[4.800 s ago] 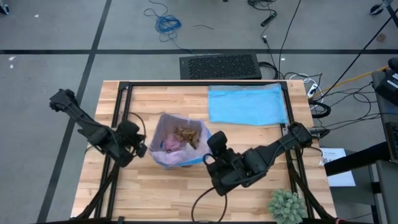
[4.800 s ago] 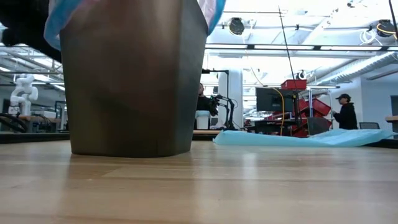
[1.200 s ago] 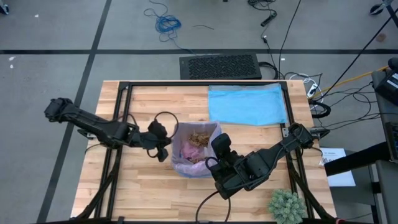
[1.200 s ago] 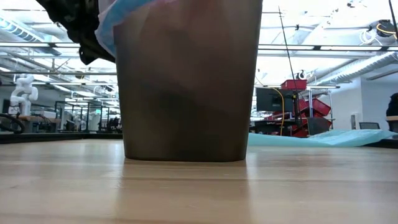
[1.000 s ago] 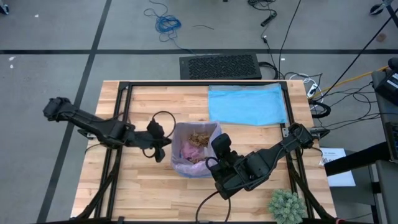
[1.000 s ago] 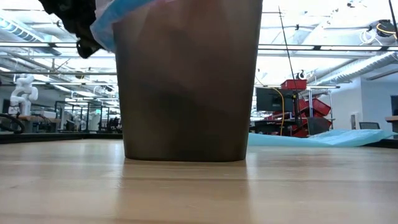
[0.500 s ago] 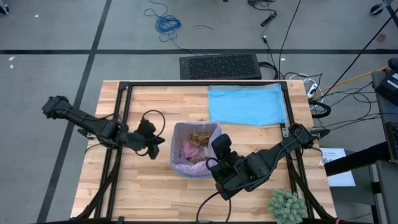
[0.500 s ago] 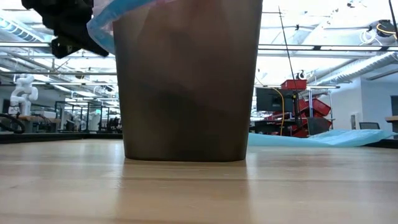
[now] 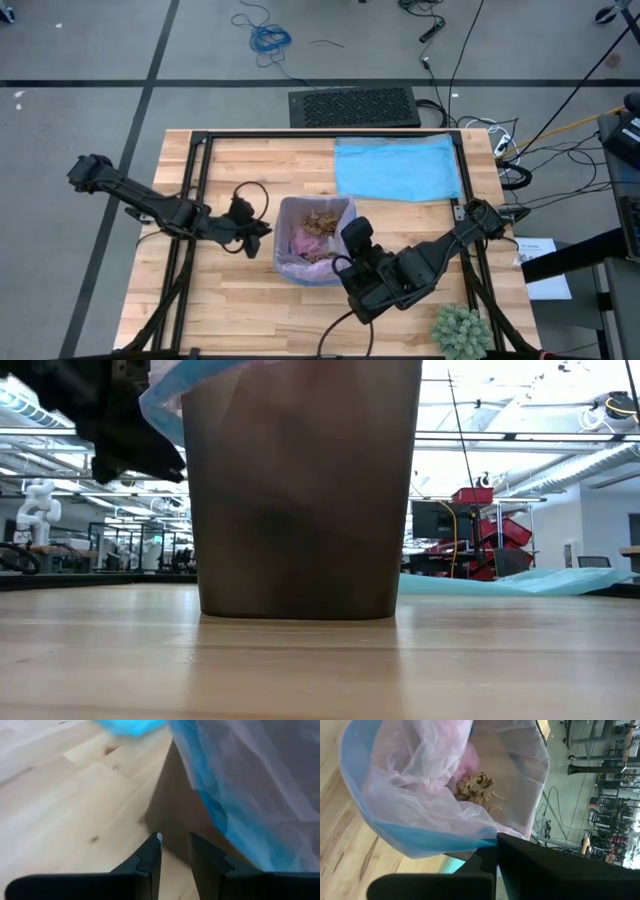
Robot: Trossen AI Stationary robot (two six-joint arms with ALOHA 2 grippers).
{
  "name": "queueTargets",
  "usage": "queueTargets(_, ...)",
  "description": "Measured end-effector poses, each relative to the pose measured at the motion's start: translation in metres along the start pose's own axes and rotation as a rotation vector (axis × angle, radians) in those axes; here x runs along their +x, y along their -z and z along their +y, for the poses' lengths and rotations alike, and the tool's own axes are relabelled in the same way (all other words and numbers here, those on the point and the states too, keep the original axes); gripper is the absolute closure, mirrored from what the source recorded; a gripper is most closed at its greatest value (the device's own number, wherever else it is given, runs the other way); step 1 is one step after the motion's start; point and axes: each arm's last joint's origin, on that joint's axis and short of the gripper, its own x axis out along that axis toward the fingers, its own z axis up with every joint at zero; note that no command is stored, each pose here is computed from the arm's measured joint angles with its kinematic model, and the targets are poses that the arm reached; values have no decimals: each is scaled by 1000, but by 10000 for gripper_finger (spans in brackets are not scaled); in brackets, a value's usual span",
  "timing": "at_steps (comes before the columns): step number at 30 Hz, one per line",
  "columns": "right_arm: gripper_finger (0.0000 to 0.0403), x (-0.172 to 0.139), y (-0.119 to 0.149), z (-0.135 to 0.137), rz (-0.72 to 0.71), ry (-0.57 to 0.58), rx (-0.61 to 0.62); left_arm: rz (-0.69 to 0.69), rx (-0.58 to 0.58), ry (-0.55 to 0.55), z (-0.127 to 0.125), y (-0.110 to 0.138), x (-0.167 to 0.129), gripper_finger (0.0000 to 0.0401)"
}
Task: Place trash/remove bag and relplace
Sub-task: Remove the trash bag from the trash bin
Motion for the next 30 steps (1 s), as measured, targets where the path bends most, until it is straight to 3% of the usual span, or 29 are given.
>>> queueTargets(5,403,0,0,0,-1,-2,0,-137,-83,170,6,6,1,308)
queueTargets(18,403,0,0,0,-1,-3,7,-256,-206,338,31,19,-3,308)
queueTargets(30,403,0,-1,0,-7,-1,7,-227,-204,298,38,18,8,308)
